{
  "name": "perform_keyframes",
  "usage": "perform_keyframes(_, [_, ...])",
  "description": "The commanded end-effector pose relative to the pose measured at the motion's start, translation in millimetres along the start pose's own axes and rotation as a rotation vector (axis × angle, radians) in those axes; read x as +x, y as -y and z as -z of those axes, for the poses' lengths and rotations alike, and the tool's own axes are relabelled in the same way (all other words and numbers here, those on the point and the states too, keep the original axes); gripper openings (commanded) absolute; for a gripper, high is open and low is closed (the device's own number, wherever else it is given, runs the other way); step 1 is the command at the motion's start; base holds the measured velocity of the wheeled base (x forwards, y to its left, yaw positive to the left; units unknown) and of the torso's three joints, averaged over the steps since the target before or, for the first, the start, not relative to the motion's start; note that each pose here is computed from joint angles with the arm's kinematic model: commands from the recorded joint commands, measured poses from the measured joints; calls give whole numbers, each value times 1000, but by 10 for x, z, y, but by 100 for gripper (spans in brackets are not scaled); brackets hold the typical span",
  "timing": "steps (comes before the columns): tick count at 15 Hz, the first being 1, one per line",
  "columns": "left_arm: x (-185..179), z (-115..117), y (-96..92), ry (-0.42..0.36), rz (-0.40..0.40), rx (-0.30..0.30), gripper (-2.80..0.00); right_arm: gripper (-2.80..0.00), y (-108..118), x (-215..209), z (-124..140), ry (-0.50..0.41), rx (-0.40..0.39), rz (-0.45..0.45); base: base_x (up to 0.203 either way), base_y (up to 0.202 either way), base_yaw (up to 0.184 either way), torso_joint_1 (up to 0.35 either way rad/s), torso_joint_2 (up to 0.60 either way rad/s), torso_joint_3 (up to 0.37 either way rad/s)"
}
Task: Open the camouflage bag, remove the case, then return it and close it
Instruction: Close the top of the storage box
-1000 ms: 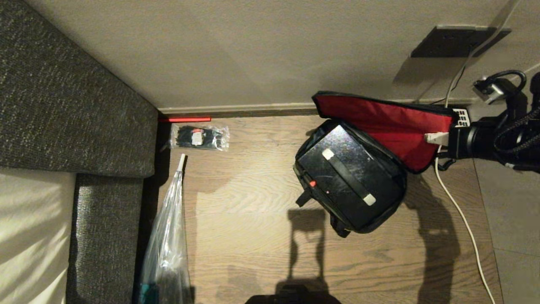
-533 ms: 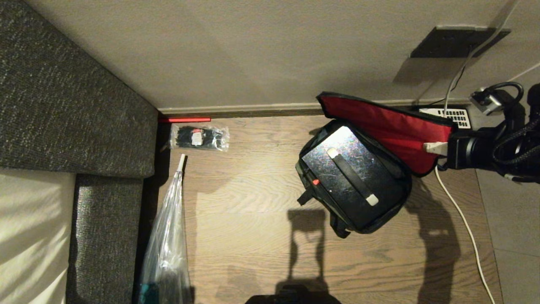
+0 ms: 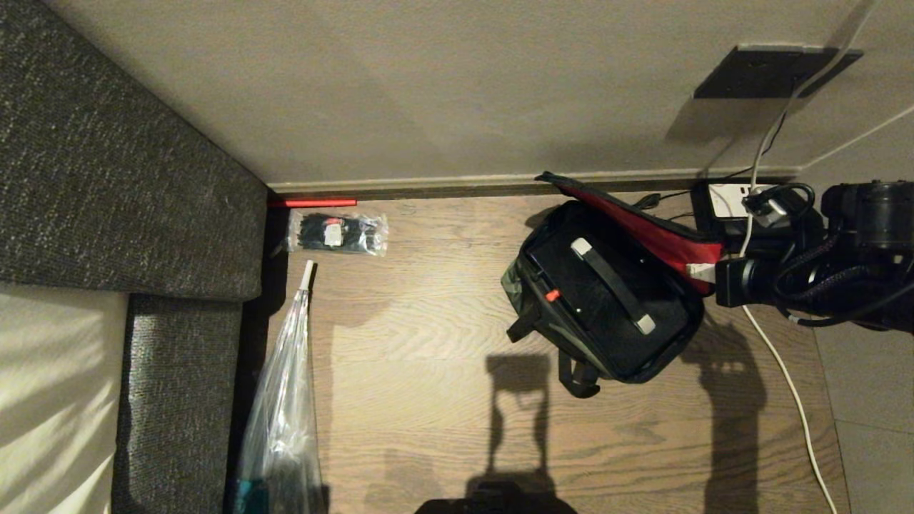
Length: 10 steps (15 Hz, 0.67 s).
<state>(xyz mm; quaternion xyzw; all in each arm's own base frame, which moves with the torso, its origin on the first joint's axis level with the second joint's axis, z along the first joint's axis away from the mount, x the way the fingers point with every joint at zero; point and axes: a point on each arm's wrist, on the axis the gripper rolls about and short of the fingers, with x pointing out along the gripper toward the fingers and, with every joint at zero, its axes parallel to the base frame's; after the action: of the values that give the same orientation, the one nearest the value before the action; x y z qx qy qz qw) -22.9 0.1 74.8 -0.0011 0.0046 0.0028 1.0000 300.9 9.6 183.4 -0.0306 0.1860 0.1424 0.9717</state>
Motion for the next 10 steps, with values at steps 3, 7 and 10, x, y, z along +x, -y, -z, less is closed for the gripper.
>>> perform_keyframes(3, [-1,1,0,1,-1,1,-280,-280,11,121,228,-68,-5,-8,0,0,0,0,0,0])
perform_keyframes(7, [-1,1,0,1,-1,-1,-280,-280,-35,29,596,-159,-65,-15,0,0,0,0,0,0])
perform_keyframes(10, [-1,1,0,1,-1,-1,-280,-280,-85,-44,829,-231,-52,-29,0,0,0,0,0,0])
